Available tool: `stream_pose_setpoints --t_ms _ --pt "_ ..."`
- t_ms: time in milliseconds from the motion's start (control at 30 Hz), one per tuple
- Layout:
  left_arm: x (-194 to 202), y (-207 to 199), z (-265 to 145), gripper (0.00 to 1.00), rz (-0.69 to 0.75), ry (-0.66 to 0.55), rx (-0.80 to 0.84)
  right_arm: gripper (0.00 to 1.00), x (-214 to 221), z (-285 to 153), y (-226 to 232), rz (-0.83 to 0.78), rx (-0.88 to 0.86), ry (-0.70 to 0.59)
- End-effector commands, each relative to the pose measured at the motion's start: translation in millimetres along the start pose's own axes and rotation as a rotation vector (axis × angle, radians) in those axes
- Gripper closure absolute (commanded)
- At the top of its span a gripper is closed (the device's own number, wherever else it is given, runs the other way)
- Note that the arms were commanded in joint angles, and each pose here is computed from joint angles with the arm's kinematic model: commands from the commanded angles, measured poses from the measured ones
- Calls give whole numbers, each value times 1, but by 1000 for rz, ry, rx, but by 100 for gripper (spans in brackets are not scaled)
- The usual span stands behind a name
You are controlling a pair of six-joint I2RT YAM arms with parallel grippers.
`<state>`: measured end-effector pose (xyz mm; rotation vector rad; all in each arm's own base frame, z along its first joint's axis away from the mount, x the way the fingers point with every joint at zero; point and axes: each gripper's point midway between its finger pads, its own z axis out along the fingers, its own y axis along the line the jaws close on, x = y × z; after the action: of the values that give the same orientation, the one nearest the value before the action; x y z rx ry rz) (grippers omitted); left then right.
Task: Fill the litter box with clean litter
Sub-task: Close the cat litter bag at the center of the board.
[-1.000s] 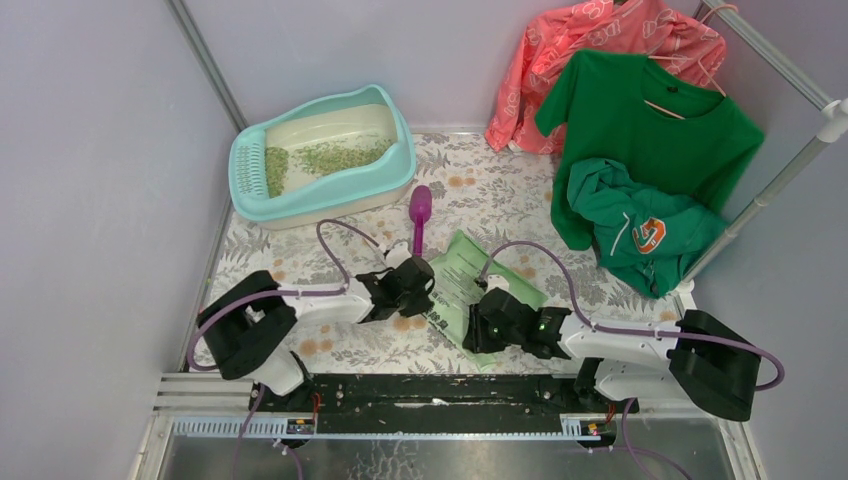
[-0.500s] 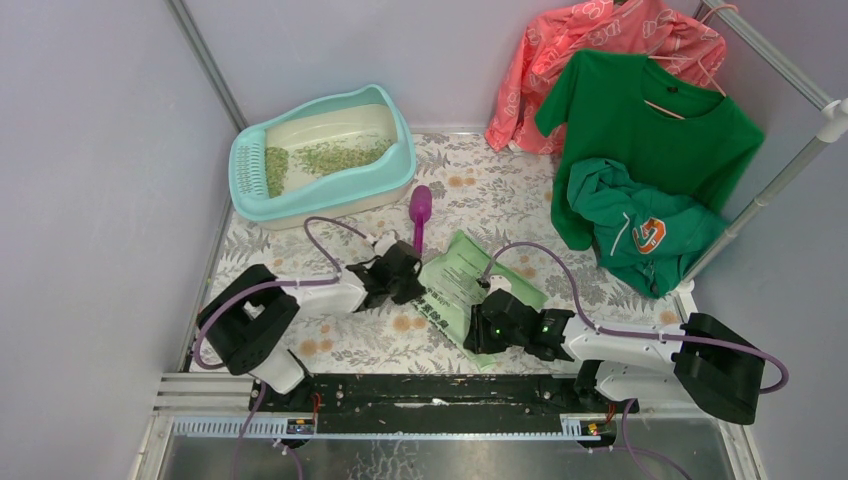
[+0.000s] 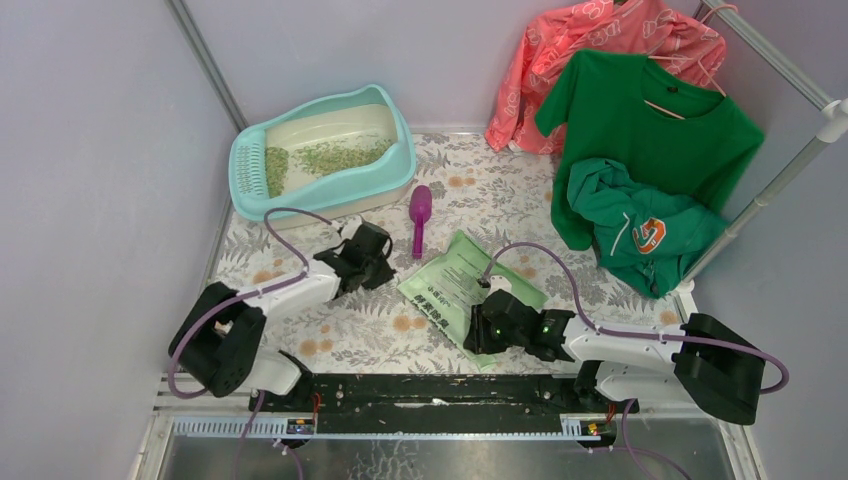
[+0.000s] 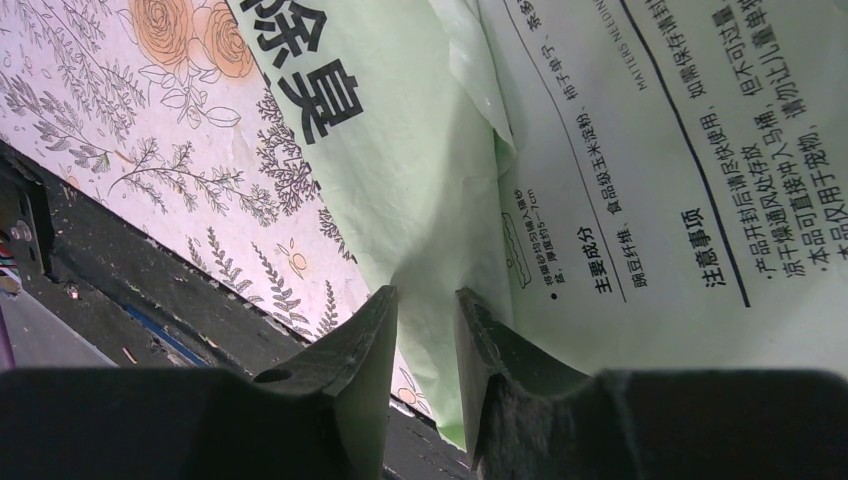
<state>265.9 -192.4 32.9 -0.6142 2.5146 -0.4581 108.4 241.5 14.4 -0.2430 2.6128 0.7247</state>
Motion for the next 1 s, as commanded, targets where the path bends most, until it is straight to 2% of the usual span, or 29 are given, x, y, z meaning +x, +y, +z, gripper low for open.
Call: stream_pose_setpoints --t_ms 0,67,200,300,500,633,700,800,967 --pt "-42 1 -24 100 19 -105 -36 64 26 -1 -40 -32 146 80" --pt "-57 3 -31 96 10 -139 -49 64 26 -1 -40 -31 144 78" --pt "-81 12 -31 77 -7 -169 -91 64 26 -1 -40 -35 149 85" --pt "-92 16 -19 70 -16 -154 -125 64 26 -2 -40 -32 146 80" --pt "-99 23 14 63 9 -95 -240 63 25 -2 -38 -35 134 76" --pt "-102 15 31 61 18 -68 -247 63 26 -2 -37 -38 128 78" --pt "-105 10 34 59 12 -66 -240 63 25 -2 -37 -37 125 76" --pt "-109 1 34 50 -1 -70 -222 61 24 -3 -35 -37 117 73" --pt "-113 -6 29 50 -17 -76 -200 57 11 -11 -20 -58 87 54"
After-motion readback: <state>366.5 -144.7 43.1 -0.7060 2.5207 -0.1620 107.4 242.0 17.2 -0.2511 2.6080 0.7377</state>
